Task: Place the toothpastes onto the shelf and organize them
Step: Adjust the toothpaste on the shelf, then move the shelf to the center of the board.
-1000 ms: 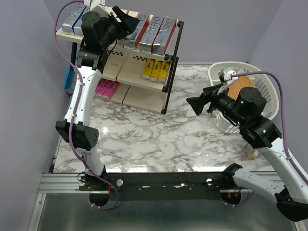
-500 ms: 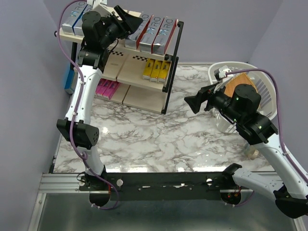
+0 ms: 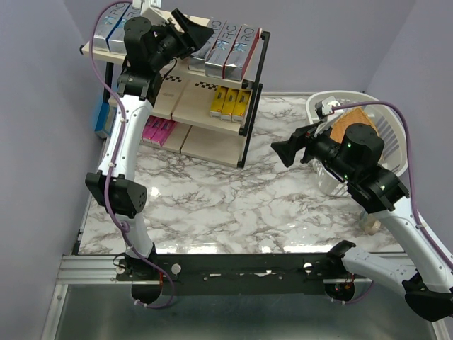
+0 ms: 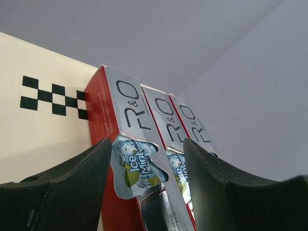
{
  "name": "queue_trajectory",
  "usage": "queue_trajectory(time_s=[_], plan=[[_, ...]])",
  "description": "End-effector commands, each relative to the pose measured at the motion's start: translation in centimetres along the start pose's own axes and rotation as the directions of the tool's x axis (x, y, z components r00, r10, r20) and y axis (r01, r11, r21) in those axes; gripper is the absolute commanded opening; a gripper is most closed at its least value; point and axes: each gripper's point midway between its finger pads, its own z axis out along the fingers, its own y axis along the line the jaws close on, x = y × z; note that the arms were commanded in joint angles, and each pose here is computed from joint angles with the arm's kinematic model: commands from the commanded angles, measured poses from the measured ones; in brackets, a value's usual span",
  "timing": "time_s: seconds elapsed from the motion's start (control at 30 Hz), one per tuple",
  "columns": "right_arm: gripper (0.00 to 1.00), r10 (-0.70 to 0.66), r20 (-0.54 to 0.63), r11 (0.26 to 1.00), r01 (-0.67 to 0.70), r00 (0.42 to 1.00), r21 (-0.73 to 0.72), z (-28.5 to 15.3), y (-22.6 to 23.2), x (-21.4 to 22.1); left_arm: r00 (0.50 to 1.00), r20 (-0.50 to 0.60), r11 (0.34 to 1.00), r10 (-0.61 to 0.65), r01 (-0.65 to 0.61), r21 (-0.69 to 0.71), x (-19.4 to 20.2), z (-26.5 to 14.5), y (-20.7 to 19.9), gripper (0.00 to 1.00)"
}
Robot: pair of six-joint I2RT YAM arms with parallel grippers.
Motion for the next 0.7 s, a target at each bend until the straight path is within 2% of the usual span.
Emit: queue_trajectory(time_s=[0.0, 0.1, 0.17, 0.27, 0.33, 0.4, 0.43, 0.47, 0.5, 0.53, 0.57, 0.6, 0.67], plan=[[1.0, -0.011, 0.02, 1.0, 0.011, 1.0, 0.009, -0.5, -0.1, -0.9, 0.999, 0.022, 0.998, 0.044, -0.045, 0.05, -1.2, -1.5, -2.8, 0.73], [1.0, -0.01, 0.021, 1.0, 0.009, 1.0, 0.008, -0.6, -0.1, -1.0, 0.996, 0.053, 0.996, 0.075, -0.078, 0.048, -2.3, -2.5, -3.6, 0.75], [1.0, -0.014, 0.021, 1.0, 0.014, 1.0, 0.009, -0.6, -0.2, -0.9, 0.992, 0.082, 0.994, 0.094, -0.097, 0.04, -3.5, -3.5, -4.1, 0.8], [1.0, -0.016, 0.02, 1.0, 0.015, 1.0, 0.01, -0.6, -0.2, -0.8, 0.979, 0.136, 0.989, 0.15, -0.148, -0.02, -5.5, -5.4, -4.0, 0.82], [1.0, -0.02, 0.02, 1.0, 0.02, 1.0, 0.012, -0.6, -0.3, -0.7, 0.962, 0.183, 0.976, 0.201, -0.182, -0.117, -7.2, -7.5, -3.1, 0.83], [1.0, -0.023, 0.017, 1.0, 0.023, 1.0, 0.012, -0.6, -0.3, -0.5, 0.944, 0.176, 0.941, 0.281, -0.235, -0.243, -7.7, -9.2, -0.7, 0.84], [1.0, -0.025, 0.018, 1.0, 0.025, 1.0, 0.014, -0.6, -0.3, -0.5, 0.922, 0.218, 0.918, 0.319, -0.244, -0.312, -9.1, -11.1, -0.7, 0.85], [1.0, -0.026, 0.019, 1.0, 0.026, 0.999, 0.015, -0.7, -0.4, -0.4, 0.905, 0.213, 0.89, 0.369, -0.277, -0.363, -9.5, -12.3, 0.0, 0.85], [1.0, -0.028, 0.019, 1.0, 0.027, 0.999, 0.015, -0.6, -0.4, -0.3, 0.905, 0.191, 0.86, 0.381, -0.27, -0.433, -9.1, -13.2, 2.4, 0.86], [1.0, -0.029, 0.016, 0.999, 0.029, 0.999, 0.017, -0.6, -0.4, -0.2, 0.885, 0.221, 0.841, 0.41, -0.272, -0.468, -10.0, -15.4, 1.8, 0.86], [1.0, -0.033, 0.012, 0.999, 0.033, 0.999, 0.016, -0.6, -0.4, -0.1, 0.869, 0.237, 0.803, 0.435, -0.256, -0.538, -10.6, -17.0, 3.0, 0.86], [1.0, -0.035, 0.012, 0.999, 0.035, 0.999, 0.017, -0.6, -0.5, -0.1, 0.87, 0.2, 0.76, 0.451, -0.257, -0.597, -9.6, -17.9, 5.5, 0.87], [1.0, -0.036, 0.003, 0.999, 0.036, 0.999, 0.018, -0.5, -0.5, 0.3, 0.839, 0.236, 0.696, 0.491, -0.214, -0.686, -10.8, -22.2, 6.8, 0.89]])
